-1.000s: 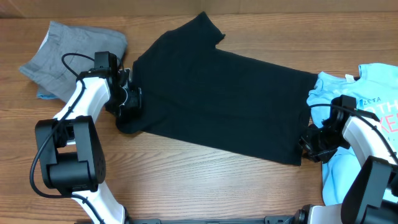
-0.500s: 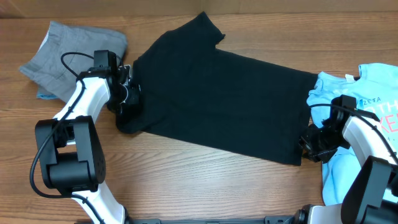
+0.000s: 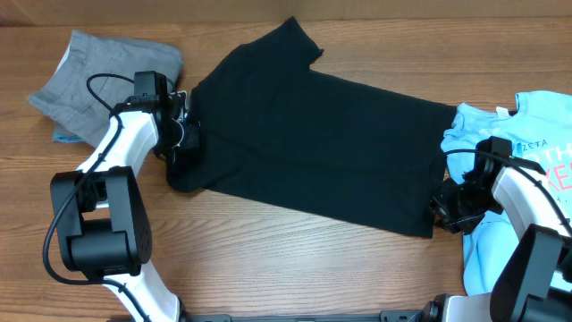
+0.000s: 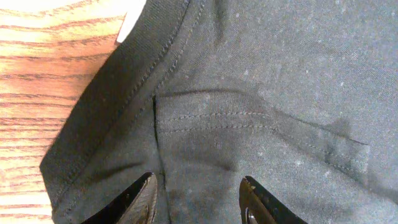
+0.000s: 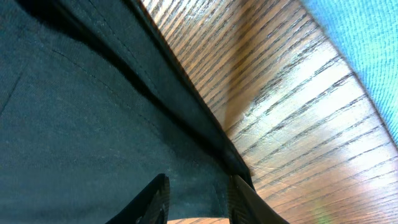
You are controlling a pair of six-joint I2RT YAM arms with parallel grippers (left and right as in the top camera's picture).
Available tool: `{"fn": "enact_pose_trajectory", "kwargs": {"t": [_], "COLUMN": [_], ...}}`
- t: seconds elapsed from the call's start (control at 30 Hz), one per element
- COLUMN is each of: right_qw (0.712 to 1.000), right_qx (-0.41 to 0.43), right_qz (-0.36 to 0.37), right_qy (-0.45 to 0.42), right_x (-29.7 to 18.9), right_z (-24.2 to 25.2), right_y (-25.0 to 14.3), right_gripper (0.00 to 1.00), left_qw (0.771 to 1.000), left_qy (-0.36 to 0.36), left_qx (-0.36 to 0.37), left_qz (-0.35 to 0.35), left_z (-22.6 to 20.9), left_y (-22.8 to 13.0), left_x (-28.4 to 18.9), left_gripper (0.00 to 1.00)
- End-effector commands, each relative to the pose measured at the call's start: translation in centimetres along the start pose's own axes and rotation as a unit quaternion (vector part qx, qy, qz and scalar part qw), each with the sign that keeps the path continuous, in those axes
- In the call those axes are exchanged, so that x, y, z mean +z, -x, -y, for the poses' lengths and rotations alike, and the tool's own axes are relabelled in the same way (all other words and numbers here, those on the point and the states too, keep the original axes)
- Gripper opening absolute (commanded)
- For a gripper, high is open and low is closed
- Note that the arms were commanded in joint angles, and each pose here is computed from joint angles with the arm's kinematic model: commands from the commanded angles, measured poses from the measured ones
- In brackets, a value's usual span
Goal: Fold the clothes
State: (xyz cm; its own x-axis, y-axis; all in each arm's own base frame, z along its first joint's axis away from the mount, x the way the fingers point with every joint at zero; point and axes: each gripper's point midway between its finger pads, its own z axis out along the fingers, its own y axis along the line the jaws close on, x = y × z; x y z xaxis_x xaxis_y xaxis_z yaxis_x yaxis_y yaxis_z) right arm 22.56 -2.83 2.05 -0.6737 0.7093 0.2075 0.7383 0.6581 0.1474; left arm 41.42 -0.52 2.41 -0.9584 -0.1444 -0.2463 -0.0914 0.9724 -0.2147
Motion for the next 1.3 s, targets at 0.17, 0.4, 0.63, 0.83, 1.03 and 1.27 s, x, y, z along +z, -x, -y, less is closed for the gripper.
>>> {"fn": "enact_pose_trajectory", "kwargs": {"t": [0.17,0.4,0.63,0.83,1.03,1.27], "right_qw": [1.000,1.000,1.000,1.000,1.000,1.000], "right_qx": [-0.007,-0.007,-0.007,-0.007,-0.007,-0.007], "right_qz": [0.018,0.018,0.016,0.016,0.017,0.017], "right_qy": [0.015,0.015,0.013,0.014,0.014,0.014], "right_x": [-1.0,-1.0,-1.0,-1.0,-1.0,-1.0], "right_z": [-0.8,-0.7,-0.7,-0.7,-0.7,-0.7], "right_y": [0.7,0.7,0.6,0.6,0.7,0.7], "right_gripper": [0.34,0.34,0.34,0.34,0.34,0.34], "left_qw": [0.999,0.998,0.998,0.999,0.999,0.999], "left_qy": [-0.032,-0.031,-0.031,-0.034,-0.036,-0.037], "left_qx": [-0.011,-0.016,-0.016,-0.006,0.004,0.011], "left_qz": [-0.041,-0.045,-0.042,-0.033,-0.009,-0.003], "left_z": [0.4,0.1,0.3,0.9,1.7,1.8], "left_y": [-1.7,-1.9,-1.0,1.2,3.8,4.3], "left_x": [3.2,3.3,2.5,0.3,-1.9,-2.3], "left_gripper": [0.35,0.17,0.09,0.09,0.08,0.11]}}
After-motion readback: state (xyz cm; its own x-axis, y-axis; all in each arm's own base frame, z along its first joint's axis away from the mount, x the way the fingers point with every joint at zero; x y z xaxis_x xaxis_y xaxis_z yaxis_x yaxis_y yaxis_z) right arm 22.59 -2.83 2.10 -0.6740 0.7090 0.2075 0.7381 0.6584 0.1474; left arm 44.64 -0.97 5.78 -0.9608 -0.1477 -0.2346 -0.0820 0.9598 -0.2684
